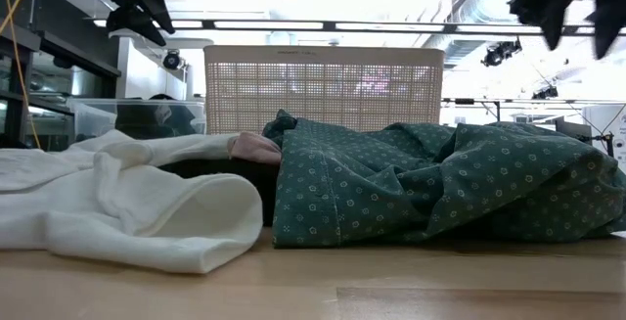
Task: Pick & Place Cloths
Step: Put the pink sock into the right transparent bin
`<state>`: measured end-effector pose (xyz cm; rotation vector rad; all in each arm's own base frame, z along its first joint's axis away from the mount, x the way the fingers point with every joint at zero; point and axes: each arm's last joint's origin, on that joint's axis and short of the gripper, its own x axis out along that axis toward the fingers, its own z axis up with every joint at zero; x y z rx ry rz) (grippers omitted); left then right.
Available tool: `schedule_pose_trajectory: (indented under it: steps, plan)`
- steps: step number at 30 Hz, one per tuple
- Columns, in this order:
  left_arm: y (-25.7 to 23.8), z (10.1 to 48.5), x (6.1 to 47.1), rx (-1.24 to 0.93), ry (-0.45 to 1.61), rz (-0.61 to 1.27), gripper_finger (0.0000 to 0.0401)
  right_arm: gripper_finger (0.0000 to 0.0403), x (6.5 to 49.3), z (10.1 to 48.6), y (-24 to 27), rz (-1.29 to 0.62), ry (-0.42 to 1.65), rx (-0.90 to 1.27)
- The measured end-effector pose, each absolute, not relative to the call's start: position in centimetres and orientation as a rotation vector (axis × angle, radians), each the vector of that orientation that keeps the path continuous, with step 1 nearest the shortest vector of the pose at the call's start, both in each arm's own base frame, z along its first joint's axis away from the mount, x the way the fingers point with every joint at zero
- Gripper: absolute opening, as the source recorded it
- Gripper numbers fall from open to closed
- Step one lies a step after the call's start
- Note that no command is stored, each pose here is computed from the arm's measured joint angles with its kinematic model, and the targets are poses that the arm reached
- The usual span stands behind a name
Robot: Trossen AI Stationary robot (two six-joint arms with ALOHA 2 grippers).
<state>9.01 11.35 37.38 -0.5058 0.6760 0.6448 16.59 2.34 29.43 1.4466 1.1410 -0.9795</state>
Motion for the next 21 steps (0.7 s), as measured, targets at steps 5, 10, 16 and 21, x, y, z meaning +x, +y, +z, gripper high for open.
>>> schedule_pose_trajectory:
  steps: [5, 10, 16, 21]
  plan:
    - [11.2, 37.3, 8.9, -0.492, 0.698, 0.633, 0.0195, 0.0223, 17.5, 28.3, 6.1, -1.036, 1.204, 1.463]
    - [11.2, 37.3, 9.0, -0.483, 0.696, 0.6, 0.0195, 0.0223, 18.8, 26.9, 9.1, -1.077, 1.237, 1.49]
    - [11.1, 37.3, 9.0, -0.467, 0.695, 0.568, 0.0195, 0.0223, 20.3, 24.8, 12.5, -1.099, 1.33, 1.529]
    - [11.1, 37.3, 9.0, -0.444, 0.703, 0.558, 0.0195, 0.0223, 20.7, 22.7, 14.9, -1.189, 1.424, 1.519]
